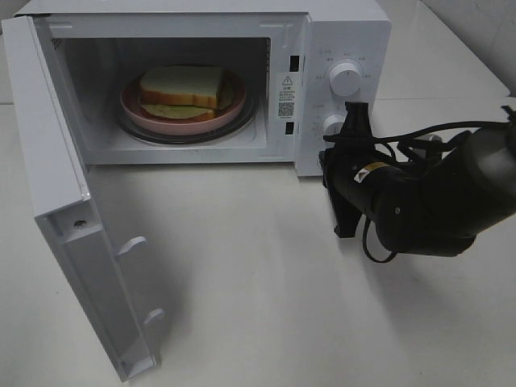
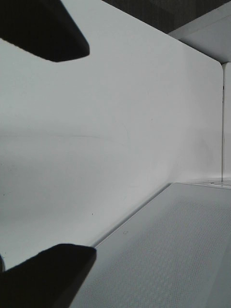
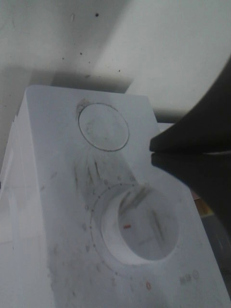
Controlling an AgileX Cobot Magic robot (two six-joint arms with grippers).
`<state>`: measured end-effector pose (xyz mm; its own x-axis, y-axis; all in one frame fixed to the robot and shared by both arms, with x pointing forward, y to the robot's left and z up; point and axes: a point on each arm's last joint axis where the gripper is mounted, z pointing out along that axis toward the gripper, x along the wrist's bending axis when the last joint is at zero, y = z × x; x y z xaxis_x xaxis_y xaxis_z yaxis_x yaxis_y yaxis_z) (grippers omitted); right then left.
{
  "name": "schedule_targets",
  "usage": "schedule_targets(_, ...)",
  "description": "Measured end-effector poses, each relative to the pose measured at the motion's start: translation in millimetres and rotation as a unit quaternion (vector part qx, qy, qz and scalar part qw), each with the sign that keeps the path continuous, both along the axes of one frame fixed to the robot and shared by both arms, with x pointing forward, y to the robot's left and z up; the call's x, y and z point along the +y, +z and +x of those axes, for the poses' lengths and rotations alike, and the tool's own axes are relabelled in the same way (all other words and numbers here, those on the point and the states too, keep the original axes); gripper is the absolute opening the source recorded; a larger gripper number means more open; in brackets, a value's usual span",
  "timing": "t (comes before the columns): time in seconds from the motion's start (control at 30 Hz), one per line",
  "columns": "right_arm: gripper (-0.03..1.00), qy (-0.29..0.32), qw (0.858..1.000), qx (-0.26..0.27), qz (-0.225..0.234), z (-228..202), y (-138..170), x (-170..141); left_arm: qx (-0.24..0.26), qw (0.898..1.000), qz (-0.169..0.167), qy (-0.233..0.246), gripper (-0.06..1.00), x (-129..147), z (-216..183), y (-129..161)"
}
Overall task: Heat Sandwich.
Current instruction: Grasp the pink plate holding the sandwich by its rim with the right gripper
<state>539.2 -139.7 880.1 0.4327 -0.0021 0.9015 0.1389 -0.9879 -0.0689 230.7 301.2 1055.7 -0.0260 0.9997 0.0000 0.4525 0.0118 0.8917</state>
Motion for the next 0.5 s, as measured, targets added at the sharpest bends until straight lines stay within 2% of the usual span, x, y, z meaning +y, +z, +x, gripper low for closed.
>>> schedule_targets(0.2,0.01,0.029,0.999,0.018,-0.031,-13,12,-5,0.0,1.0,0.0,0.0,0.97,0,0,0)
schedule_targets(0.33,0.01,0.1,0.99,0.059,-0.082,-25,25,-3,0.0,1.0,0.0,0.0,0.97,0,0,0)
schedule_targets(0.47,0.02,0.147,0.981,0.059,-0.108,-30,33,1,0.0,1.0,0.0,0.0,0.97,0,0,0)
schedule_targets(0.5,0.02,0.18,0.974,0.059,-0.126,-34,38,3,0.0,1.0,0.0,0.0,0.97,0,0,0)
